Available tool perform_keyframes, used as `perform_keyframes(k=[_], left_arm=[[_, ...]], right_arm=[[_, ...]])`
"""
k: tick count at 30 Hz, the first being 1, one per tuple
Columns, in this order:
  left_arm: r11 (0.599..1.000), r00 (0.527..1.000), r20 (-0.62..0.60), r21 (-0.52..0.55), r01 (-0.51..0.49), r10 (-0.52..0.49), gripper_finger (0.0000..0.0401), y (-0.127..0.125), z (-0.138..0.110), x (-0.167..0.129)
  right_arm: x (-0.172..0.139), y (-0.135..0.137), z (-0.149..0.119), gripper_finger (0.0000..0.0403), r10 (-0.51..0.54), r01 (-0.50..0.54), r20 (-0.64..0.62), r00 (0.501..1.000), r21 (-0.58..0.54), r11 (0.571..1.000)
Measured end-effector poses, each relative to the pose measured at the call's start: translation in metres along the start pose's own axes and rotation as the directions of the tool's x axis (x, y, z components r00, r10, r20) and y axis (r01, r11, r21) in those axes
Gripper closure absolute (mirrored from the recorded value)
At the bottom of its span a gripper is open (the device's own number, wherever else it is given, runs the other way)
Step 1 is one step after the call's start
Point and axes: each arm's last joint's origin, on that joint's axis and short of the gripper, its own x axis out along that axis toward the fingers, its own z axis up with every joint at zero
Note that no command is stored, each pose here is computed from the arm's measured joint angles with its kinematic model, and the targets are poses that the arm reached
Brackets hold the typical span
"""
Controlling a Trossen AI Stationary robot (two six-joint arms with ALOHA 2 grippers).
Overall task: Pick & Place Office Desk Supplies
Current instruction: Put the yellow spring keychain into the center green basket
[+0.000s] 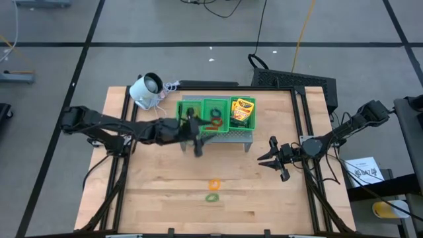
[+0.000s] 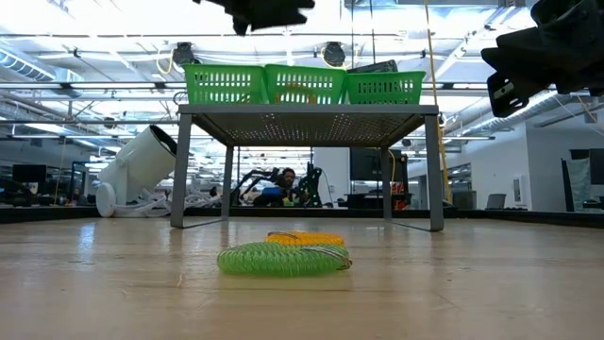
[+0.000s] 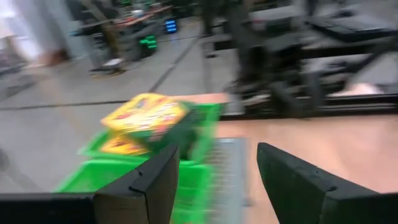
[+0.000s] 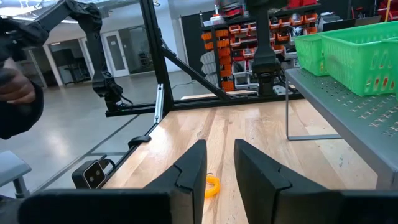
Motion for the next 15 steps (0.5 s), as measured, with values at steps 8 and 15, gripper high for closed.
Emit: perform_keyframes(k=[8,15], left_arm=[[0.941,0.943,0.006,-0.068,0.332,-0.333,0.0176,-0.047,0.002,-0.017],[0.903,0.884,-0.187,-0.126,0.411,-0.429,0.0176,-0.08,-0.02,-0.029]], right_arm=[[0.0,0.0,0.0,0.0332,0.0,0.0,0.0,1.0,0.0,1.0],[0.0,0.0,0.0,0.0332,0.0,0.0,0.0,1.0,0.0,1.0]])
